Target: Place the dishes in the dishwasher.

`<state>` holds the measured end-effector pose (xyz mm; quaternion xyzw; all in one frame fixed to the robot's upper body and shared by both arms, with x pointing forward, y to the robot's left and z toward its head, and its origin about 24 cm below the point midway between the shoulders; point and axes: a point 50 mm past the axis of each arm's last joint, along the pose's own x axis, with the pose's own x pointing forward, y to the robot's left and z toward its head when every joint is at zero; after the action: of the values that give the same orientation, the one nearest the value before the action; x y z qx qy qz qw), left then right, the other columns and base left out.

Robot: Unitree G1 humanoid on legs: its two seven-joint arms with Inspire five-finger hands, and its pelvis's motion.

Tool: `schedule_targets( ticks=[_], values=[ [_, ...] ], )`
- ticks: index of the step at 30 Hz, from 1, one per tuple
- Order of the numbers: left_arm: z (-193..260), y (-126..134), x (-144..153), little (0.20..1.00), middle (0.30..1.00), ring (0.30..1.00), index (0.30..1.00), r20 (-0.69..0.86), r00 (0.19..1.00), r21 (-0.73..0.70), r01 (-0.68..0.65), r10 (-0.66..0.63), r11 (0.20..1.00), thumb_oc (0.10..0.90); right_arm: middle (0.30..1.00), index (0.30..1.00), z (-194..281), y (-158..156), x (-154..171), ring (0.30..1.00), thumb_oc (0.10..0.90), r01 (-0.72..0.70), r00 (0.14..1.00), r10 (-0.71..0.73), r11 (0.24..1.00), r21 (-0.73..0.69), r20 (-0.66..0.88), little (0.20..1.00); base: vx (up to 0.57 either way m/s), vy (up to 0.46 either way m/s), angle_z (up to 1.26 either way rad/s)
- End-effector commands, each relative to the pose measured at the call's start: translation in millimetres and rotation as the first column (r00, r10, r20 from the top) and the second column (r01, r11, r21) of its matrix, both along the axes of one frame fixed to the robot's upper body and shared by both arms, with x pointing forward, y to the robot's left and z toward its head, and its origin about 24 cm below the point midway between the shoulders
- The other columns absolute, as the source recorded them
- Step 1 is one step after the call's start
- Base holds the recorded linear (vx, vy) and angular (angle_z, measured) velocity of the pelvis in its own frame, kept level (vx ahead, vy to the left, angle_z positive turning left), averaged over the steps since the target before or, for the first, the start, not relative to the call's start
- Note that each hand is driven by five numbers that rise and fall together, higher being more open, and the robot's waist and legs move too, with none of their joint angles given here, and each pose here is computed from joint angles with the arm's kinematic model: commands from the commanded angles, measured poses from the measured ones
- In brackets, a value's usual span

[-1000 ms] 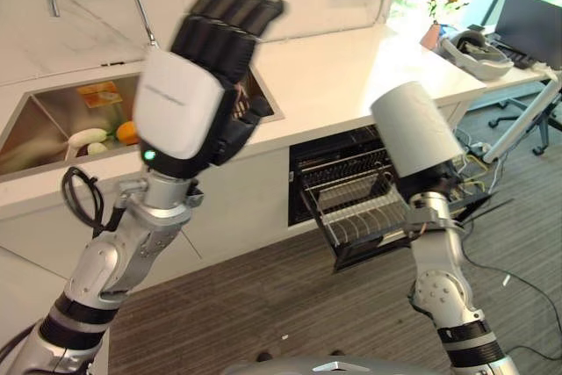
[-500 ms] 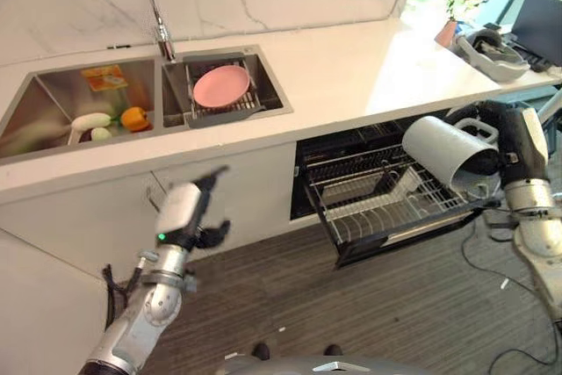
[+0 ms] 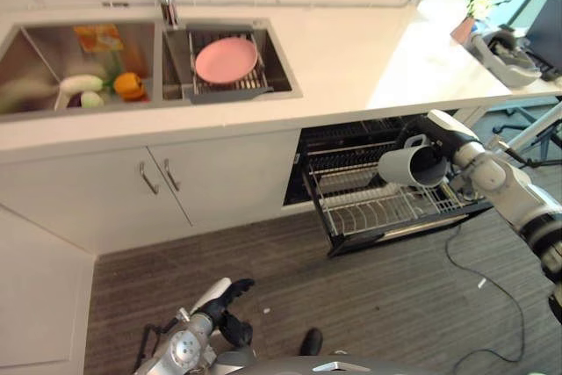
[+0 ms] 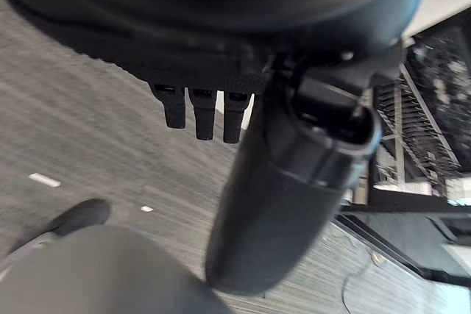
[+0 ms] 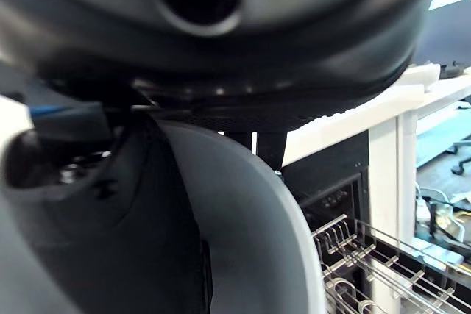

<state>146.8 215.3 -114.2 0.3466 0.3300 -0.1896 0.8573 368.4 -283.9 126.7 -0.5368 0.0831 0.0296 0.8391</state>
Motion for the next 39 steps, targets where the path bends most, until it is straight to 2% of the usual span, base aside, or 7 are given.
schedule_targets(
  ticks=[1, 8, 19, 35, 36, 37, 39],
  values=[
    [10.3, -15.1, 12.7, 0.9, 0.9, 0.9, 0.9, 0.074, 0.997, -0.088, -0.004, 0.011, 0.996, 0.8, 0.3, 0.3, 88.0, 5.0, 11.3, 0.3, 0.4, -0.024, 0.95, 0.035, 0.999, -0.039, 0.309, 0.3, -0.05, -0.017, 0.29],
    [9.4, -0.5, 31.0, 0.9, 0.9, 0.9, 0.9, 0.074, 0.986, -0.089, -0.14, 0.147, 0.986, 0.8, 0.3, 0.3, 84.9, -4.7, 27.0, 0.3, 0.4, 0.142, 0.944, -0.133, 0.99, -0.006, 0.301, 0.3, -0.14, -0.03, 0.29],
    [-0.2, 5.9, 29.8, 0.9, 0.9, 0.9, 0.9, 0.05, 0.973, -0.037, -0.225, 0.226, 0.974, 0.8, 0.3, 0.3, 48.9, -46.0, 10.1, 0.3, 0.4, 0.352, 0.904, -0.364, 0.931, 0.093, 0.223, 0.3, -0.03, -0.024, 0.19],
    [7.1, -1.7, 43.8, 0.9, 0.9, 0.9, 0.9, 0.129, 0.958, -0.063, -0.251, 0.257, 0.966, 0.8, 0.3, 0.3, 59.9, -33.2, 19.1, 0.3, 0.4, 0.338, 0.895, -0.366, 0.929, 0.148, 0.256, 0.3, -0.02, -0.001, 0.02],
    [6.5, -1.5, 43.4, 0.9, 0.9, 0.9, 0.9, 0.126, 0.957, -0.062, -0.254, 0.26, 0.965, 0.8, 0.472, 0.472, 60.6, -33.6, 19.1, 0.472, 0.515, 0.343, 0.892, -0.371, 0.928, 0.147, 0.259, 0.472, 0.0, 0.0, 0.0],
    [5.2, -0.5, 42.1, 0.9, 0.9, 0.9, 0.9, 0.12, 0.956, -0.056, -0.262, 0.267, 0.963, 0.8, 0.9, 0.9, 61.3, -33.7, 19.2, 0.9, 0.8, 0.348, 0.888, -0.377, 0.925, 0.151, 0.263, 0.9, 0.0, 0.0, 0.0],
    [3.1, 1.5, 40.4, 0.9, 0.9, 0.9, 0.9, 0.11, 0.954, -0.046, -0.277, 0.28, 0.96, 0.8, 0.9, 0.9, 64.8, -30.7, 21.1, 0.9, 0.8, 0.342, 0.885, -0.375, 0.926, 0.161, 0.277, 0.9, -0.03, -0.001, -0.03]
  ],
)
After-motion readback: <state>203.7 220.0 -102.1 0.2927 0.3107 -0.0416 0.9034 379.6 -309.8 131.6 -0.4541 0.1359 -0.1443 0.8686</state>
